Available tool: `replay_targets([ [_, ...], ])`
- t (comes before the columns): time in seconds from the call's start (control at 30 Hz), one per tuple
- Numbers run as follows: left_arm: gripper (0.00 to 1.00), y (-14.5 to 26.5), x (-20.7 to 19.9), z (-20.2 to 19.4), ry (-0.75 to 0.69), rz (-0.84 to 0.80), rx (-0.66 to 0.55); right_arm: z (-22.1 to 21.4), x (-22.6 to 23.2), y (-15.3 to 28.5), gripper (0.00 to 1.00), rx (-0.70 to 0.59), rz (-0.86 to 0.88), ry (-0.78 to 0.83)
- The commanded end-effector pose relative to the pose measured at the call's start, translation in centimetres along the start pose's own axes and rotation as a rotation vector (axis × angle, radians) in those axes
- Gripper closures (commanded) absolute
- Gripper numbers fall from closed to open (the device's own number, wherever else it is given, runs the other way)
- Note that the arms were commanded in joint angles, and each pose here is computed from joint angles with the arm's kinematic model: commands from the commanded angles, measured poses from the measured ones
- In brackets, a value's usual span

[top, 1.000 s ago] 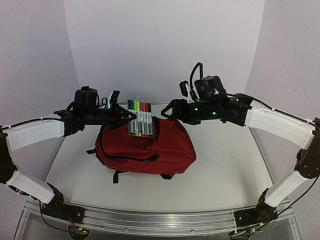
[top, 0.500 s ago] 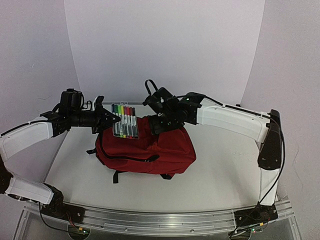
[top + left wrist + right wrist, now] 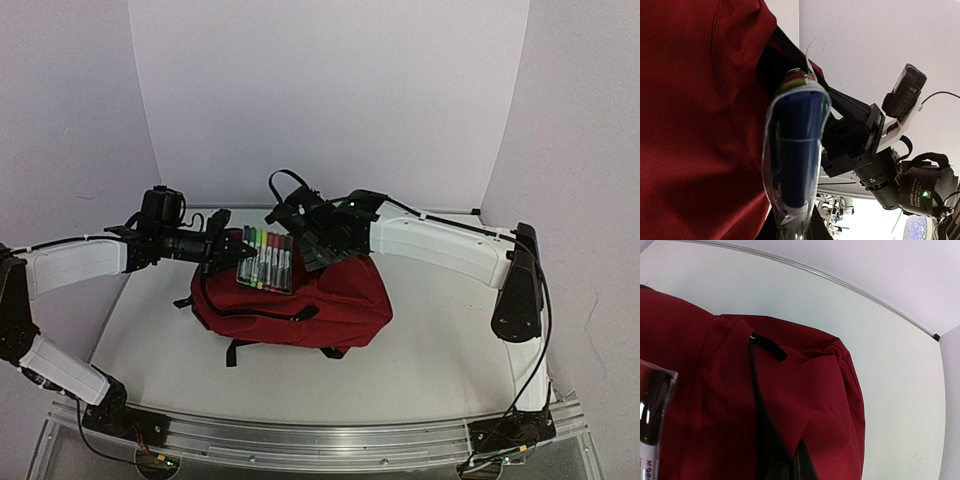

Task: Pack the student bag
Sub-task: Place the stationery in the student bag.

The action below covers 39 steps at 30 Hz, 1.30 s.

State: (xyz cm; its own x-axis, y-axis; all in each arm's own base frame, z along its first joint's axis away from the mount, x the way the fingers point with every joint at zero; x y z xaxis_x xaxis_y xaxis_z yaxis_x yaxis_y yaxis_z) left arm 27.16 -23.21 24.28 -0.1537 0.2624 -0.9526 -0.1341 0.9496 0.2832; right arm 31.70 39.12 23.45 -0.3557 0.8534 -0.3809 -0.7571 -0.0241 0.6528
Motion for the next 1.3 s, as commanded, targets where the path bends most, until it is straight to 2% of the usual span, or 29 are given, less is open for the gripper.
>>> replay_targets([
  [0.0, 1.00, -1.4, -2.0, -0.6, -0.037, -0.067, 0.103, 3.0, -2.2, 2.8, 1.00, -0.124, 0.003, -0.142],
  [0.13, 1.00, -3.0, -1.3, -0.8, -0.005, -0.052, 0.162, 3.1, -2.5, 3.6, 1.00, -0.158, 0.039, -0.181],
  [0.57, 1.00, -5.9, -1.4, 2.0, 0.041, -0.111, 0.194, 2.6, -2.2, 5.7, 1.00, -0.225, 0.169, -0.205],
  [0.97, 1.00, -6.1, -2.8, 5.5, 0.021, -0.200, -0.089, 1.9, -0.5, 7.1, 1.00, -0.241, 0.222, -0.220],
  [1.27, 1.00, -10.7, -2.2, 3.4, 0.016, -0.142, -0.074, 2.3, -0.8, 7.2, 1.00, -0.254, 0.191, -0.291],
])
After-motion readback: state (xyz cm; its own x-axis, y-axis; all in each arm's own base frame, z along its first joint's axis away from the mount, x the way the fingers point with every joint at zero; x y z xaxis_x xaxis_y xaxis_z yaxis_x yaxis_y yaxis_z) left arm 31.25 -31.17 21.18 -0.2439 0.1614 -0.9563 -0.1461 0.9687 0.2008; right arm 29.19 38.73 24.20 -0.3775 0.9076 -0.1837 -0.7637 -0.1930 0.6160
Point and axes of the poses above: each gripper's point midway between its finger pads, its own y axis back along the fingers, its own x axis along the line the jaws close on, z = x × y, the point moved 5 cm from there along y, back along the fingers, and after that the axes turned 12 degrees about y, right-handed, at the moved point
